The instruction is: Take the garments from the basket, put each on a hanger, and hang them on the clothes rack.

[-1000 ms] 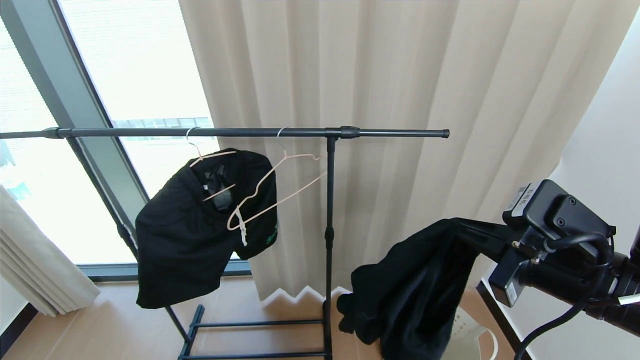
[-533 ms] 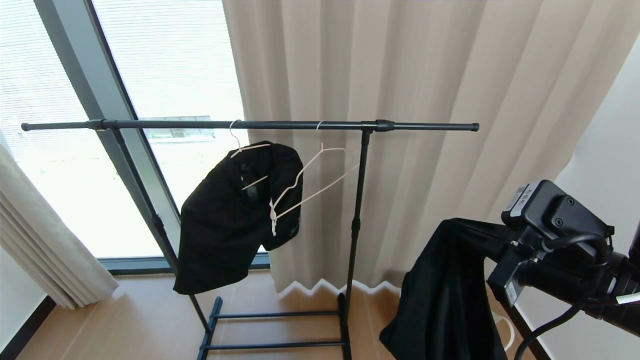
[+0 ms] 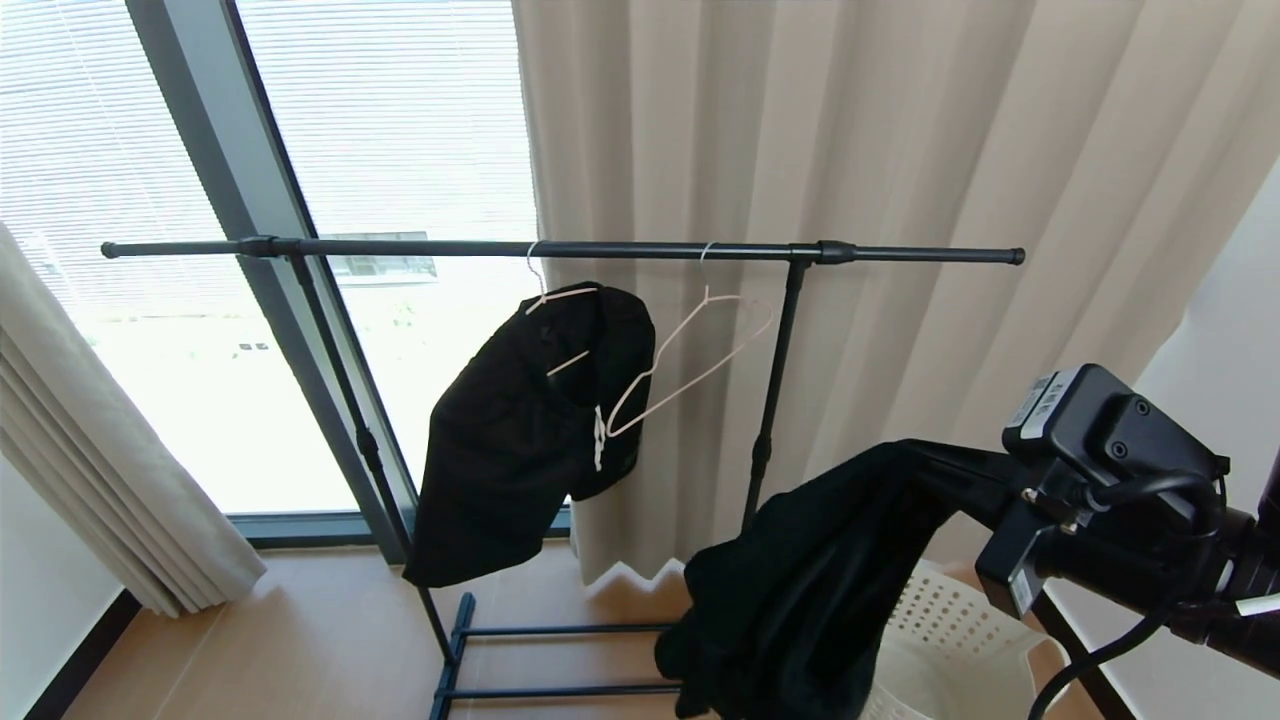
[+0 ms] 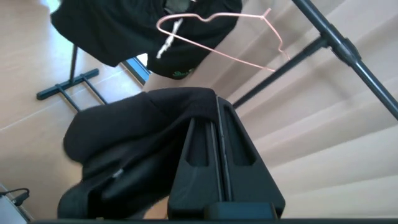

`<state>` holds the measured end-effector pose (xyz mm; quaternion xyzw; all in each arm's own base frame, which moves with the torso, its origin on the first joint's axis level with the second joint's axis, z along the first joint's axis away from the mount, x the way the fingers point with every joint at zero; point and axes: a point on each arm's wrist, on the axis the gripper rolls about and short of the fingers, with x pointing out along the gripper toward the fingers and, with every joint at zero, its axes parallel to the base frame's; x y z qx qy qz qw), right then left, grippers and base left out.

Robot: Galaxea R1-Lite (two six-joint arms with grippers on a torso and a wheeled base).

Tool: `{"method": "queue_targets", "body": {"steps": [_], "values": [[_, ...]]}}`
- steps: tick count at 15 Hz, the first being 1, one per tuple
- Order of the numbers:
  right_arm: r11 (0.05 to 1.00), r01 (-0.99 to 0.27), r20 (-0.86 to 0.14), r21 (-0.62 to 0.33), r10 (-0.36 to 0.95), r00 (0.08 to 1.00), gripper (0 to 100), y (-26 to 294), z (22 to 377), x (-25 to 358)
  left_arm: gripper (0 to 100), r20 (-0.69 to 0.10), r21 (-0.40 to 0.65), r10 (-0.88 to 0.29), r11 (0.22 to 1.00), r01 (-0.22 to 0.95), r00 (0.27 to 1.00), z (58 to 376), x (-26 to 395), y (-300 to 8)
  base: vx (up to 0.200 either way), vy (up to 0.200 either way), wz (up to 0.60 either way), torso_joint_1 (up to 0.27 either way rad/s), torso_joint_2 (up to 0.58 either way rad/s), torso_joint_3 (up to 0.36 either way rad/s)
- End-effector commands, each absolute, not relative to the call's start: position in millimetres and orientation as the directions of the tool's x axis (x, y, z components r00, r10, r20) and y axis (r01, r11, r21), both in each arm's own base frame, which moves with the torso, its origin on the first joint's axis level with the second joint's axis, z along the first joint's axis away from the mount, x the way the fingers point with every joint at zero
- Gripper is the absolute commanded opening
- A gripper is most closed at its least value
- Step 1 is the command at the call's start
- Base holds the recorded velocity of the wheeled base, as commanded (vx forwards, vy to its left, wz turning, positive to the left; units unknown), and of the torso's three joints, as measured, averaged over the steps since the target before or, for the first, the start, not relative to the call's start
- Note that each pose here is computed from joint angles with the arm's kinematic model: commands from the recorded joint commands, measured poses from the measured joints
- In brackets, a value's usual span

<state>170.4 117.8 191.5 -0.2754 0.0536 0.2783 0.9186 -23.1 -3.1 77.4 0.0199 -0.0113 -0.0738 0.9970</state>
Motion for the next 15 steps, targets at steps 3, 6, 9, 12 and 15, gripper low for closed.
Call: {"method": "queue_targets", "body": {"steps": [3, 6, 9, 12, 15], "values": [[0.697, -0.535, -0.252, -0.477, 0.474, 0.843, 0, 117, 191, 172, 100, 0.018, 0.039, -0.145, 0.989, 0.144, 0.989, 77, -23, -3, 0.000, 0.000, 0.00, 0.000, 0.00, 0.000], [0.701, -0.531, -0.248, -0.476, 0.472, 0.846, 0, 117, 192, 173, 100, 0.018, 0.047, -0.144, 0.989, 0.143, 0.989, 77, -23, -3, 0.000, 0.000, 0.00, 0.000, 0.00, 0.000], [0.709, -0.515, -0.237, -0.482, 0.460, 0.855, 0, 115, 195, 171, 100, 0.017, 0.047, -0.147, 0.988, 0.146, 0.989, 77, -23, -3, 0.000, 0.000, 0.00, 0.000, 0.00, 0.000], [0.726, -0.480, -0.267, -0.493, 0.398, 0.878, 0, 113, 186, 170, 100, 0.017, 0.021, -0.139, 0.990, 0.139, 0.990, 77, -23, -3, 0.000, 0.000, 0.00, 0.000, 0.00, 0.000], [0.755, -0.465, -0.264, -0.462, 0.383, 0.885, 0, 111, 186, 168, 100, 0.014, 0.017, -0.132, 0.991, 0.131, 0.991, 77, -23, -3, 0.000, 0.000, 0.00, 0.000, 0.00, 0.000]]}}
